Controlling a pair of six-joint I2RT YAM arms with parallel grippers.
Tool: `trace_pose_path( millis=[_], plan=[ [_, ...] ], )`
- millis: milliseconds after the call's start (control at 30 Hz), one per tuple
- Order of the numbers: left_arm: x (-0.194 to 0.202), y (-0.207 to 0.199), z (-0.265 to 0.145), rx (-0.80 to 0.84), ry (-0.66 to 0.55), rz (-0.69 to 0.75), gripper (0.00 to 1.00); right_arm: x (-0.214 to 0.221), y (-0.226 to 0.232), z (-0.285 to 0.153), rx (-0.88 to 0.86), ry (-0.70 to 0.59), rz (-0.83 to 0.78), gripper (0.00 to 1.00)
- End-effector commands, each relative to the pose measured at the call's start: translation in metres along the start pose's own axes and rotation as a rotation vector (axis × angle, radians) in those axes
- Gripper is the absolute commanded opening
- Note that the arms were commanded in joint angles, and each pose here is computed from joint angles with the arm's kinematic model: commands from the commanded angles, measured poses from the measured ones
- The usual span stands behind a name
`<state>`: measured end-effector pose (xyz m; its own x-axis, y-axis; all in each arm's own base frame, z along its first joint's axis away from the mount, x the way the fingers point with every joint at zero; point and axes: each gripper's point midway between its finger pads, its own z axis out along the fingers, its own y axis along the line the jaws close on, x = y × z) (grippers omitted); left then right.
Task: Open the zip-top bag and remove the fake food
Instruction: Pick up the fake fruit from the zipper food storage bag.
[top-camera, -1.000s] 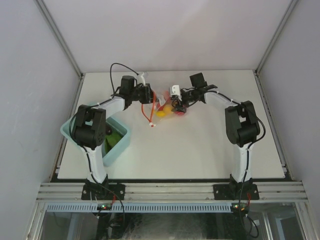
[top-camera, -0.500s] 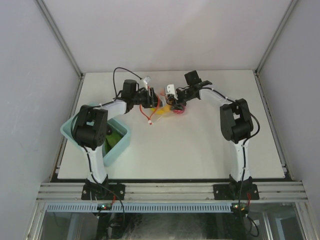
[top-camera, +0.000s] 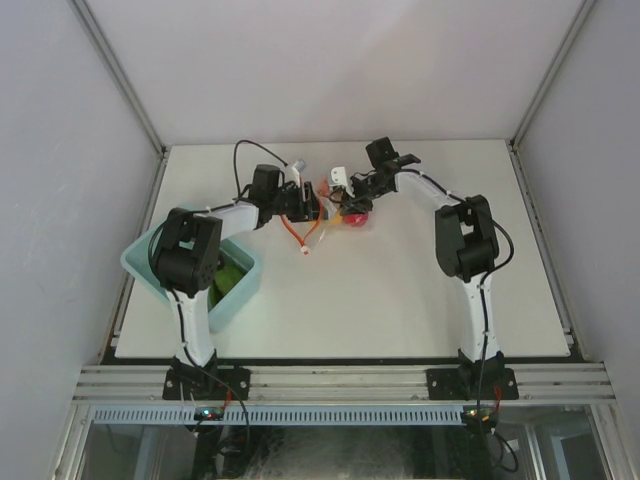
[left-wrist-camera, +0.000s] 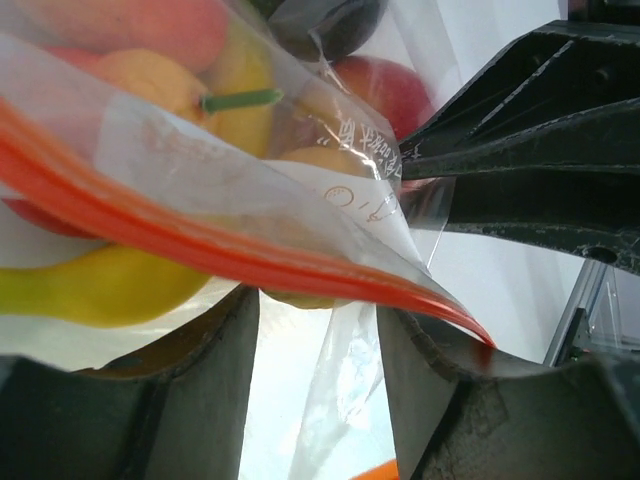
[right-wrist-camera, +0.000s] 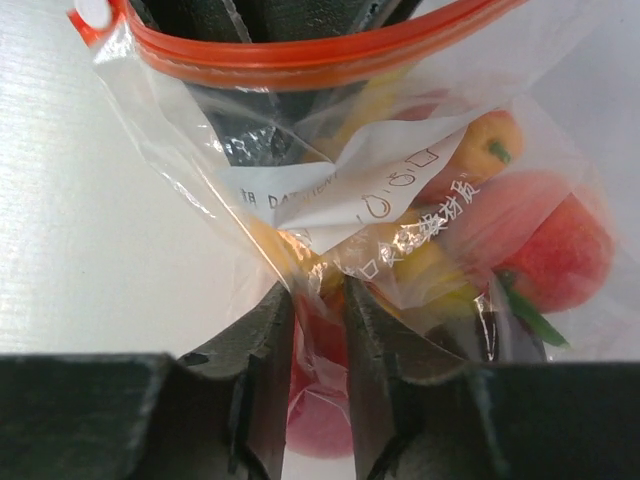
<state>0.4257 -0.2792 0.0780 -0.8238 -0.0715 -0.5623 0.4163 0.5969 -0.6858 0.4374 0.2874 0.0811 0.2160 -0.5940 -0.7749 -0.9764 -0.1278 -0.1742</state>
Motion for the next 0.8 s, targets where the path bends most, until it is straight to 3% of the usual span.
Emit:
trace_pose_path(
  millis=[0, 267, 500, 633, 767],
  plan=[
    [-0.014, -0.007, 0.0, 0.007, -0.038, 0.048, 0.51, -0.003, -0.006, 0.002, -0.012, 0.02, 0.001, 0.21],
    [-0.036, -0.014, -0.022, 0.062, -0.167, 0.024, 0.41, 0.006, -0.009, 0.0, -0.014, 0.047, 0.052, 0.01],
    [-0.038, 0.011, -0.024, -0.073, -0.169, -0.003, 0.26, 0.01, -0.011, -0.003, -0.015, 0.063, 0.086, 0.0],
    [-0.038, 0.018, -0.026, -0.116, -0.168, -0.001, 0.27, 0.014, -0.012, -0.004, -0.02, 0.071, 0.11, 0.0],
    [-0.041, 0.015, -0.03, -0.122, -0.19, 0.015, 0.37, 0.019, -0.011, -0.005, -0.029, 0.082, 0.139, 0.0]
  ],
)
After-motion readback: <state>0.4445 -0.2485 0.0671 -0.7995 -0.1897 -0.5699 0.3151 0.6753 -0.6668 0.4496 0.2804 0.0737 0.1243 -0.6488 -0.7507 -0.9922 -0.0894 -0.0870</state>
